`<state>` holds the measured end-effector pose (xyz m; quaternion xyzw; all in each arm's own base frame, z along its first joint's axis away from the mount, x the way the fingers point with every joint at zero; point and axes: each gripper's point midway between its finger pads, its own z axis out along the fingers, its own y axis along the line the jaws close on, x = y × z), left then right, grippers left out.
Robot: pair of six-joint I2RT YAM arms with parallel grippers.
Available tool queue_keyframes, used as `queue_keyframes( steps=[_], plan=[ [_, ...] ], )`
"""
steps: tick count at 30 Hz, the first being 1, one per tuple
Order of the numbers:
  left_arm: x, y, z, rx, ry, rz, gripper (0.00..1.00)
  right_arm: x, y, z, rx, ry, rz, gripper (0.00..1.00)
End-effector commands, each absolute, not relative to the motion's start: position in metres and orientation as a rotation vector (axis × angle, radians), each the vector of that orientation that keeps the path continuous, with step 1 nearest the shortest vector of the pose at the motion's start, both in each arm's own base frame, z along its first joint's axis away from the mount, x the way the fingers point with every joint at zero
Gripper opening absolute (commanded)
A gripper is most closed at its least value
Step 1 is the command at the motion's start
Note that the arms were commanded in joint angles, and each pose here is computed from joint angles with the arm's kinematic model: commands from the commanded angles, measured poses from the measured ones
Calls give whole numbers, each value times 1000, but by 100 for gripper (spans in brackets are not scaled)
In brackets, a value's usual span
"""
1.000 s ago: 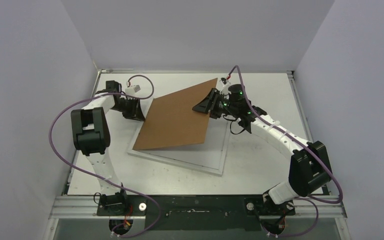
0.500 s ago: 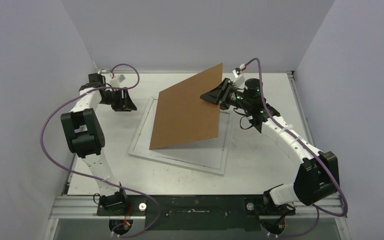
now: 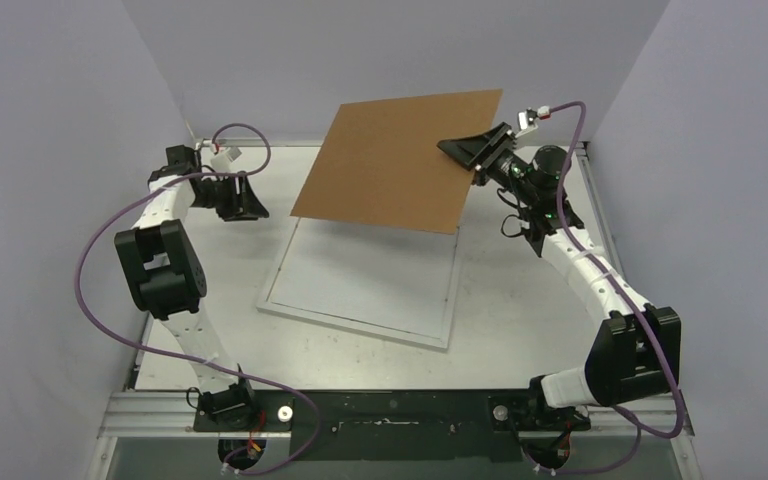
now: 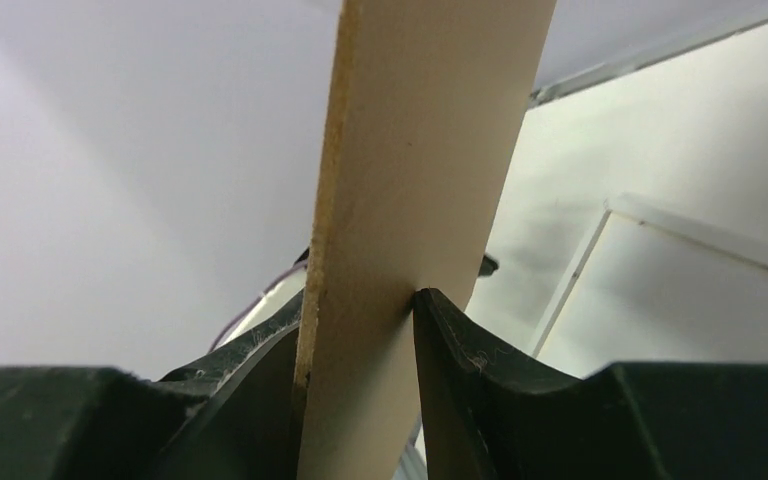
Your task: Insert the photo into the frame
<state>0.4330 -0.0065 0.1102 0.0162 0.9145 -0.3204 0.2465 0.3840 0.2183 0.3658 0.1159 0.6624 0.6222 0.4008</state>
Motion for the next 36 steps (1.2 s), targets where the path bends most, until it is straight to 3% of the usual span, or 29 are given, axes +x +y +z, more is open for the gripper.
queue_keyframes(
  steps=[1, 7, 12, 21, 25, 36],
  plan=[
    [434, -10, 127, 76, 2434, -871, 41, 402, 184, 405, 318, 1474, 1434, 5],
    [426, -14, 94, 110, 2499, -851, 35, 418, 114, 351, 509, 1435, 1209, 5],
    [422, -17, 85, 139, 2522, -836, 34, 416, 64, 315, 649, 1363, 1199, 5],
    [420, -20, 82, 164, 2535, -797, 34, 405, 36, 263, 770, 1389, 1123, 5],
    [417, -20, 76, 161, 2555, -799, 34, 405, 21, 211, 839, 1528, 952, 13],
    [414, -19, 71, 156, 2572, -805, 34, 394, 4, 108, 998, 1727, 851, 24]
  ],
)
